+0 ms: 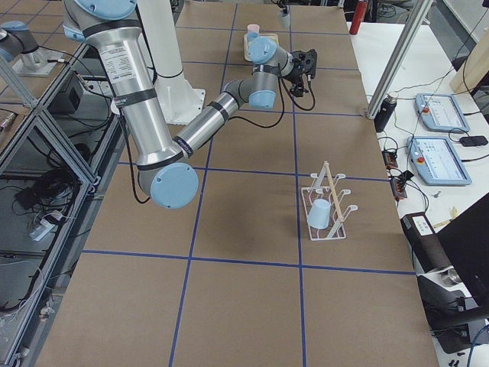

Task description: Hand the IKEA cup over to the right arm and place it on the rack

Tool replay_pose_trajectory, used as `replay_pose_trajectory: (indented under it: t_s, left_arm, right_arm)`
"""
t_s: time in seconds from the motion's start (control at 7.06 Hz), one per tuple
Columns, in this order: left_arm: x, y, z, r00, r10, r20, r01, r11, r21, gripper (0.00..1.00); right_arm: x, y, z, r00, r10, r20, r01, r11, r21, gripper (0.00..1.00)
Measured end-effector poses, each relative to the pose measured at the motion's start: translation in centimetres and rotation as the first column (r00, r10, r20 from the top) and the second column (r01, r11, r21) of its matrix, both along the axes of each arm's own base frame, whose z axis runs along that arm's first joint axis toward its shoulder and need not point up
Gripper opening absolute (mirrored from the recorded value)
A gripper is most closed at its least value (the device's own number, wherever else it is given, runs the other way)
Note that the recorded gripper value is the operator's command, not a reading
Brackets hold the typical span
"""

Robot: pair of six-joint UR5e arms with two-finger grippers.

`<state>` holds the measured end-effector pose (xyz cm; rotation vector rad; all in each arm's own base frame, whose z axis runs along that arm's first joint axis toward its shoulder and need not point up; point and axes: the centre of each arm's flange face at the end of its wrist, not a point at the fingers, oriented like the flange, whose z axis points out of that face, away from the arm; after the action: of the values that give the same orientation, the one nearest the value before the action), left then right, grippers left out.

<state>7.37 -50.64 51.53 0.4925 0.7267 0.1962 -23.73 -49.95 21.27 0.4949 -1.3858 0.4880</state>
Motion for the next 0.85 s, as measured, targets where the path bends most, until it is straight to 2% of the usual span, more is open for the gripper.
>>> replay_pose_trajectory:
  t_s: [0.14, 0.28, 0.42, 0.57, 0.71, 0.85]
  left_arm:
    - [0.1, -1.4, -2.7, 0.992, -0.101, -0.073, 0.098, 0.994, -0.045, 0.00]
    - [0.2, -2.5, -5.6, 0.961, -0.220, -0.167, 0.203, 0.973, -0.109, 0.00]
    - [0.3, -3.0, -8.4, 0.905, -0.329, -0.271, 0.290, 0.941, -0.174, 0.00]
    - [0.5, -3.2, -10.9, 0.835, -0.410, -0.367, 0.340, 0.909, -0.242, 0.00]
    - [1.0, -3.0, -13.1, 0.746, -0.479, -0.462, 0.360, 0.875, -0.324, 0.00]
    - [2.3, -2.4, -15.0, 0.637, -0.538, -0.552, 0.357, 0.841, -0.407, 0.00]
  right_arm:
    - [-0.1, -0.1, -0.3, 1.000, 0.001, 0.010, -0.001, 1.000, -0.007, 1.00]
    - [-0.2, -0.2, -0.6, 1.000, 0.002, 0.019, -0.002, 1.000, -0.012, 1.00]
    - [-0.3, -0.3, -0.8, 1.000, 0.002, 0.025, -0.002, 1.000, -0.017, 1.00]
    - [-0.5, -0.4, -0.8, 1.000, 0.002, 0.029, -0.002, 1.000, -0.023, 1.00]
    - [-0.5, -0.4, -0.7, 1.000, 0.003, 0.031, -0.002, 1.000, -0.029, 1.00]
    - [-0.7, -0.4, -0.7, 0.999, 0.002, 0.037, -0.001, 0.999, -0.037, 1.00]
